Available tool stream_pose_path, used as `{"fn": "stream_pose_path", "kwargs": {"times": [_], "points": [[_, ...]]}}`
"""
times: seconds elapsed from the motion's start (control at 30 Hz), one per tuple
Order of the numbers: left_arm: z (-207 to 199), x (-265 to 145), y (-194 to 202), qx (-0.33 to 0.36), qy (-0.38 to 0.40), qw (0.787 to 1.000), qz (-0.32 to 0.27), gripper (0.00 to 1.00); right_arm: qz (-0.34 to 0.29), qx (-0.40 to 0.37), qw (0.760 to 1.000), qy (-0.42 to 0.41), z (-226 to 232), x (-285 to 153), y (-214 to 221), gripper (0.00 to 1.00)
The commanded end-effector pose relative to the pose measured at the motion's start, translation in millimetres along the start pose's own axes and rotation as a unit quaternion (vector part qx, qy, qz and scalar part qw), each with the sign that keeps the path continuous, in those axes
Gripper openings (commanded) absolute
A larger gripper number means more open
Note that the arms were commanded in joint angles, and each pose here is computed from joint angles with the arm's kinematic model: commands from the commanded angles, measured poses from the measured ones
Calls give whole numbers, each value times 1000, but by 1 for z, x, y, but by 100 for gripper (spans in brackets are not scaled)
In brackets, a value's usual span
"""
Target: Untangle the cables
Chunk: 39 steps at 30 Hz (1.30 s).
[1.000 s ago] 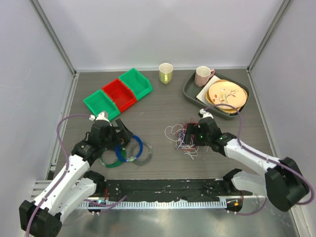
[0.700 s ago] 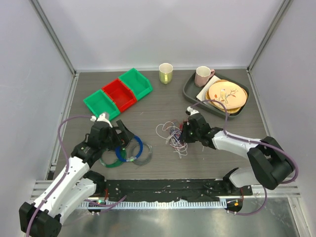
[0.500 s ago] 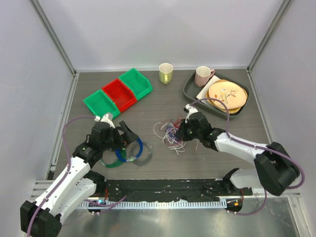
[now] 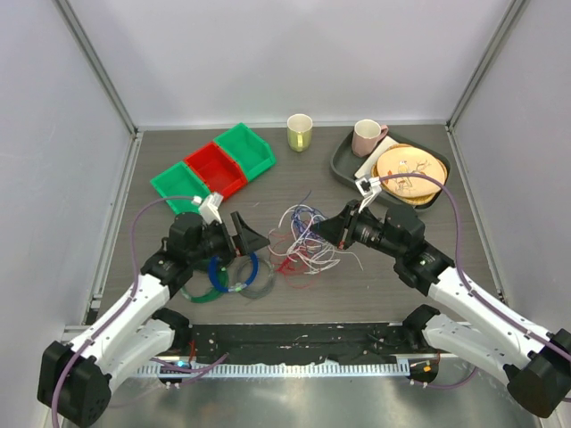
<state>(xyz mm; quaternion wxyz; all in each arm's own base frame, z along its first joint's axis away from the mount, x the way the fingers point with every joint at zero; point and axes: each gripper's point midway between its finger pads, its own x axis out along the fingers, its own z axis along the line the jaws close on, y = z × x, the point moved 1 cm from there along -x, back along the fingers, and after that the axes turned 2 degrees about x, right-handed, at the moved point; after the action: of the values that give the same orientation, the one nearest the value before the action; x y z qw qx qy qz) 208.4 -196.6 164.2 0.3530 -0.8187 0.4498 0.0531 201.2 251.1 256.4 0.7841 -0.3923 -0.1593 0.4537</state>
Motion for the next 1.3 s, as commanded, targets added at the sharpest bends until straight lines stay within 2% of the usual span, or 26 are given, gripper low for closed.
{"fn": "stream_pose_path", "kwargs": {"times": [0.0, 0.13, 0.33, 0.57, 0.6, 0.67, 0.73, 0.77, 0.8, 0.83, 0.9, 1.0, 1.03, 1.1, 1.13, 1.23, 1.27], "points": [[-32, 10, 0, 46, 91, 995, 8, 100, -16, 15, 999, -26, 20, -1, -16, 1], [-21, 25, 1, 34, 56, 998, 12, 100, -18, 13, 999, -24, 23, 0, -22, 1], [-28, 34, 4, 50, 66, 996, 24, 100, -23, 15, 999, -27, 27, -2, -26, 1], [-26, 50, -8, 66, 37, 997, 2, 100, -22, 24, 998, -45, 35, -3, -26, 1], [-27, 53, -11, 66, 34, 997, 0, 97, -24, 22, 998, -46, 36, -4, -28, 1], [-21, 61, -11, 62, 23, 998, -2, 90, -29, 24, 998, -43, 36, -5, -30, 1], [-21, 67, -13, 58, 20, 998, -8, 78, -33, 26, 998, -46, 39, -7, -32, 1], [-16, 72, -11, 49, 10, 999, -2, 57, -35, 23, 998, -47, 39, -9, -32, 1], [-17, 75, -11, 46, 10, 999, 0, 47, -40, 21, 998, -40, 37, -9, -34, 1], [-17, 78, -11, 39, 14, 999, 0, 26, -40, 20, 998, -33, 35, -11, -33, 1], [-23, 78, -13, 39, 25, 999, -1, 0, -48, 16, 999, -16, 29, -12, -34, 1], [-19, 70, -22, 45, -6, 999, -21, 0, -50, 24, 997, 52, 3, -16, -27, 1], [-12, 61, -32, 45, -39, 997, -50, 0, -64, 32, 987, 145, -32, -22, -25, 1], [-3, 49, -42, 46, -76, 993, -81, 0, -91, 41, 962, 253, -69, -38, -25, 4], [8, 40, -47, 44, -115, 987, -100, 0, -105, 36, 931, 348, -102, -59, -21, 5], [4, 10, -65, 48, -142, 978, -146, 0, -131, 38, 864, 485, -146, -102, -10, 15], [1, -4, -76, 48, -150, 972, -177, 0, -128, 37, 855, 502, -153, -108, -3, 18]]}}
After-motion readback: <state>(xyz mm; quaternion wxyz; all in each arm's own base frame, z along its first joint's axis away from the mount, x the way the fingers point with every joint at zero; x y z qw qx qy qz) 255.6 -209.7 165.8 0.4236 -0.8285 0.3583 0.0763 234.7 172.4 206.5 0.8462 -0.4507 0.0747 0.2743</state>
